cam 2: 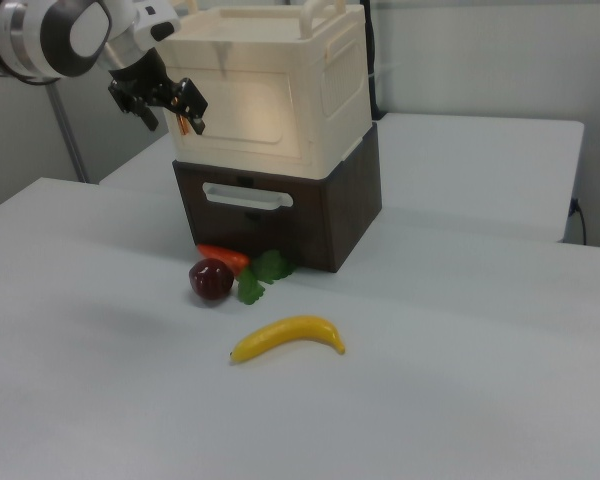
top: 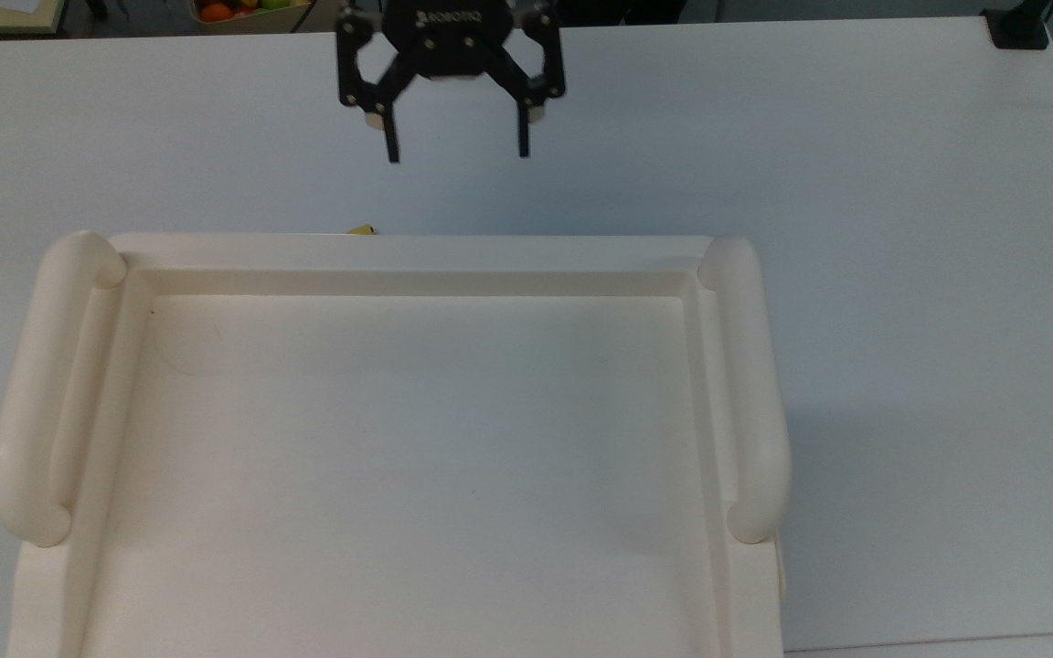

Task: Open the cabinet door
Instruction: 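Move the open gripper down toward the cabinet door's orange handle edge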

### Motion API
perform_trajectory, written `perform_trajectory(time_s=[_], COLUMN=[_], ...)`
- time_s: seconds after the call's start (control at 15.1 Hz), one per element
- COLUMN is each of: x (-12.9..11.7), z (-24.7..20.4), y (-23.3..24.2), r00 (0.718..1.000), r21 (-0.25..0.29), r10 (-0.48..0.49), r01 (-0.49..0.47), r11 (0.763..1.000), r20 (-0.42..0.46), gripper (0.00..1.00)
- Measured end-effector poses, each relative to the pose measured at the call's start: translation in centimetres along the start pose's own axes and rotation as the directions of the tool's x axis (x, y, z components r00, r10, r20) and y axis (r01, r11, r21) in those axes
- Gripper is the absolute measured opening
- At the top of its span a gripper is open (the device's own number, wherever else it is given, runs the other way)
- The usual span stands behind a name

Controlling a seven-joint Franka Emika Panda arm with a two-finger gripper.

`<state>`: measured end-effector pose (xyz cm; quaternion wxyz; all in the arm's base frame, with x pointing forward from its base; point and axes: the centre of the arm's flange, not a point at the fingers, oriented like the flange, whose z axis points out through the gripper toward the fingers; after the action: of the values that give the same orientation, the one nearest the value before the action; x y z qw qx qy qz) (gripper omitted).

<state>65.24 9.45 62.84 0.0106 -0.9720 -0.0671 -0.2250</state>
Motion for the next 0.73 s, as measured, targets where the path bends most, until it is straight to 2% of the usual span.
perform_trajectory(time_s=[0.4,0.73], x=[2.8,3.5], z=[2.7,4.4], y=[-3.7,-6.4], r00=[0.98,0.956], r21=[0.009,-0.023], r10=[-0.041,-0.111], r01=[0.043,0.109], r11=[0.999,0.994], r20=[-0.193,-0.273], gripper=[1.0,0.99])
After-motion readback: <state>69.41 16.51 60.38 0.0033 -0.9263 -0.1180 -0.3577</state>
